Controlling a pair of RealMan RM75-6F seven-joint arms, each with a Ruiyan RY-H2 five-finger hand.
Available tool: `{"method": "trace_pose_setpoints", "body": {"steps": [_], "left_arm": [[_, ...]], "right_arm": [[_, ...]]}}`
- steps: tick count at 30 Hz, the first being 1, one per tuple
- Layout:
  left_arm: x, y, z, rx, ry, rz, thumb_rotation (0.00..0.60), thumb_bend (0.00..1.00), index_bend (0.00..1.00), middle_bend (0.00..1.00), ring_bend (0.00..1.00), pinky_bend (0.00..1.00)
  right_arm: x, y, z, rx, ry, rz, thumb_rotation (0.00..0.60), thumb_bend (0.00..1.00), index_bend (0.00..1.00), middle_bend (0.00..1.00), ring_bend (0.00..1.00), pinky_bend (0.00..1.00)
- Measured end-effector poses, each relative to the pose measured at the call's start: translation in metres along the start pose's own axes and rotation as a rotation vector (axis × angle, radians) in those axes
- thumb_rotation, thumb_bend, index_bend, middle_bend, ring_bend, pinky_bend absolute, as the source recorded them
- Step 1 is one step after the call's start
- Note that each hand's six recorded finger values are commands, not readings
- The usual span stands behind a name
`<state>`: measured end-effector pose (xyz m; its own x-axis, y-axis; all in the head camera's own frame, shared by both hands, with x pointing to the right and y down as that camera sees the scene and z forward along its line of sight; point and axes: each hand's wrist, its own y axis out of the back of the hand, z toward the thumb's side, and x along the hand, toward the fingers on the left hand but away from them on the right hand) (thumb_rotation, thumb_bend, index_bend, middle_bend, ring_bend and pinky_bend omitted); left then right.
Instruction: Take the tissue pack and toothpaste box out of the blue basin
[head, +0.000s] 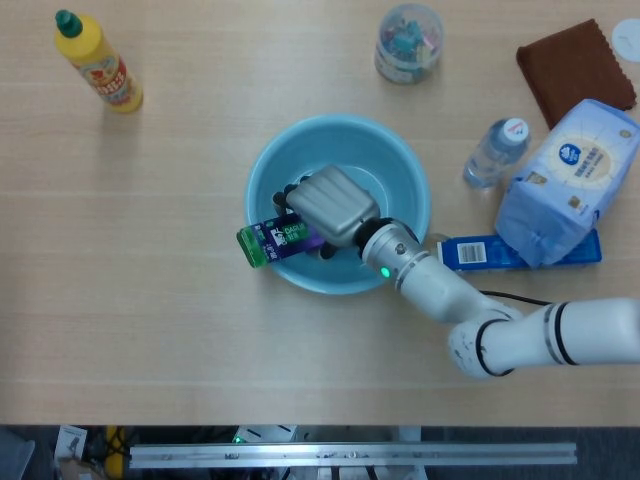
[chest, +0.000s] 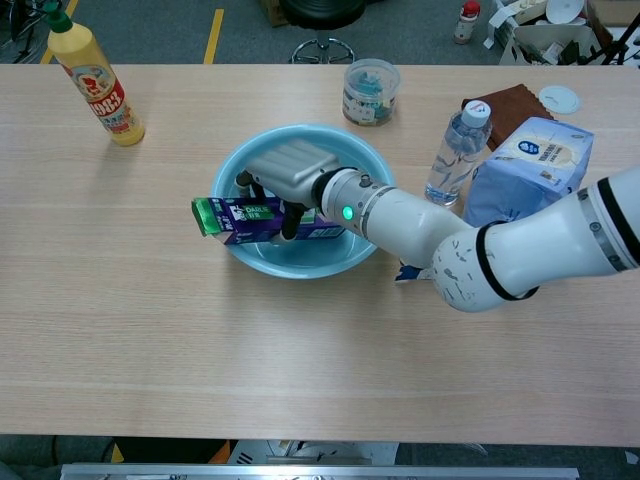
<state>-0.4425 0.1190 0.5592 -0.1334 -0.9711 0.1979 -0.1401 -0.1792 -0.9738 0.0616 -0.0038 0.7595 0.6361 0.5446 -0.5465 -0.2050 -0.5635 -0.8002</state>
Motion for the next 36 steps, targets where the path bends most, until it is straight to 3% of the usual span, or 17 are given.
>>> {"method": "trace_pose_setpoints", "body": {"steps": [7, 18, 26, 36], "left_arm": [[0.001, 0.001, 0.003, 0.001, -0.011, 0.001, 0.6, 0.25, 0.11, 0.25, 0.17, 0.27], [0.004, -0.001, 0.009, 0.005, -0.025, -0.01, 0.6, 0.25, 0.11, 0.25, 0.17, 0.27], [0.009, -0.006, 0.016, 0.004, -0.046, -0.023, 0.6, 0.25, 0.11, 0.25, 0.17, 0.27], [0.013, -0.012, 0.024, 0.004, -0.067, -0.039, 0.6, 0.25, 0.11, 0.25, 0.17, 0.27]], "right_arm": [[0.011, 0.021, 0.001, -0.038, 0.039, -0.063, 0.6, 0.27, 0.59, 0.57, 0.6, 0.79], [0.06, 0.09, -0.02, -0.094, 0.078, -0.221, 0.6, 0.27, 0.59, 0.57, 0.6, 0.79], [0.11, 0.132, -0.069, -0.085, 0.005, -0.316, 0.6, 0.27, 0.59, 0.57, 0.6, 0.79], [0.14, 0.132, -0.13, -0.046, -0.139, -0.32, 0.6, 0.27, 0.59, 0.57, 0.6, 0.79]]}}
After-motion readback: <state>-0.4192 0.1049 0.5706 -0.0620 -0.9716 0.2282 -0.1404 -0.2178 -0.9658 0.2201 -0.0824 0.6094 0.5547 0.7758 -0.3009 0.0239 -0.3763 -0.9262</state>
